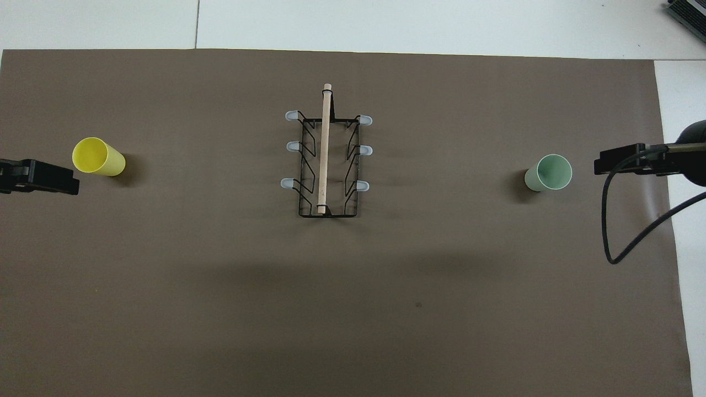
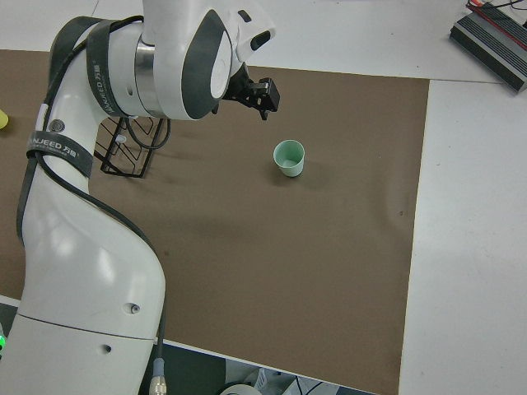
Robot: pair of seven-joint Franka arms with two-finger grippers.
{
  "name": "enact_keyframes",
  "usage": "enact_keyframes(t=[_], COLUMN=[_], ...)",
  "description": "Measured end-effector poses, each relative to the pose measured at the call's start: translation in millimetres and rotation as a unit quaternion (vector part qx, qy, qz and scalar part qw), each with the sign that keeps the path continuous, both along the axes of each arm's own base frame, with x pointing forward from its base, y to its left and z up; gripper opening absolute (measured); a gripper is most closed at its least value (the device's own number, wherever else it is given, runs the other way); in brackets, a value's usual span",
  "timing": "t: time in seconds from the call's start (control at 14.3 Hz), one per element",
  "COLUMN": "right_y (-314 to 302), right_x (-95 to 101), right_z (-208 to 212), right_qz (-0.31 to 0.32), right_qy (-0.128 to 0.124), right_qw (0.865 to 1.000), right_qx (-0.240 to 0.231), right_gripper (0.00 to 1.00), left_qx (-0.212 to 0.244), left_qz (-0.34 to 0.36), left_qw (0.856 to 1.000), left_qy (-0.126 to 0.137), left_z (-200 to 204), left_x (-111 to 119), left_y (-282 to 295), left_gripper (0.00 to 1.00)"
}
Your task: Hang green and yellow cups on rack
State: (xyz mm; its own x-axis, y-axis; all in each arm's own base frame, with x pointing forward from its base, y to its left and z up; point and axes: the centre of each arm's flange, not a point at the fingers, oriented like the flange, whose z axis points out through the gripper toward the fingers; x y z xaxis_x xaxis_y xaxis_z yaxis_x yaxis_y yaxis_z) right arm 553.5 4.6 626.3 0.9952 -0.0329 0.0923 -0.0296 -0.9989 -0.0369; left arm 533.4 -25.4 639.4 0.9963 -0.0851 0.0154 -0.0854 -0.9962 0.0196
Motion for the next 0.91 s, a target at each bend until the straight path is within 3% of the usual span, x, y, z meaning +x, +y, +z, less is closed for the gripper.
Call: enact_keyframes(t=[0.91], right_y=[2.1], right_x=[0.0], right_z=[-0.1], right_qz=[0.002], right_qy=[0.000], right_qw=[1.000], right_qx=[-0.002], right_gripper=[1.00], left_qx=[-0.001], left_qz=[0.031], left_qw=[0.999], left_qy=[-0.004], left_z=[1.0], left_x=[0.8], left_y=[-1.3], left_gripper=[1.00])
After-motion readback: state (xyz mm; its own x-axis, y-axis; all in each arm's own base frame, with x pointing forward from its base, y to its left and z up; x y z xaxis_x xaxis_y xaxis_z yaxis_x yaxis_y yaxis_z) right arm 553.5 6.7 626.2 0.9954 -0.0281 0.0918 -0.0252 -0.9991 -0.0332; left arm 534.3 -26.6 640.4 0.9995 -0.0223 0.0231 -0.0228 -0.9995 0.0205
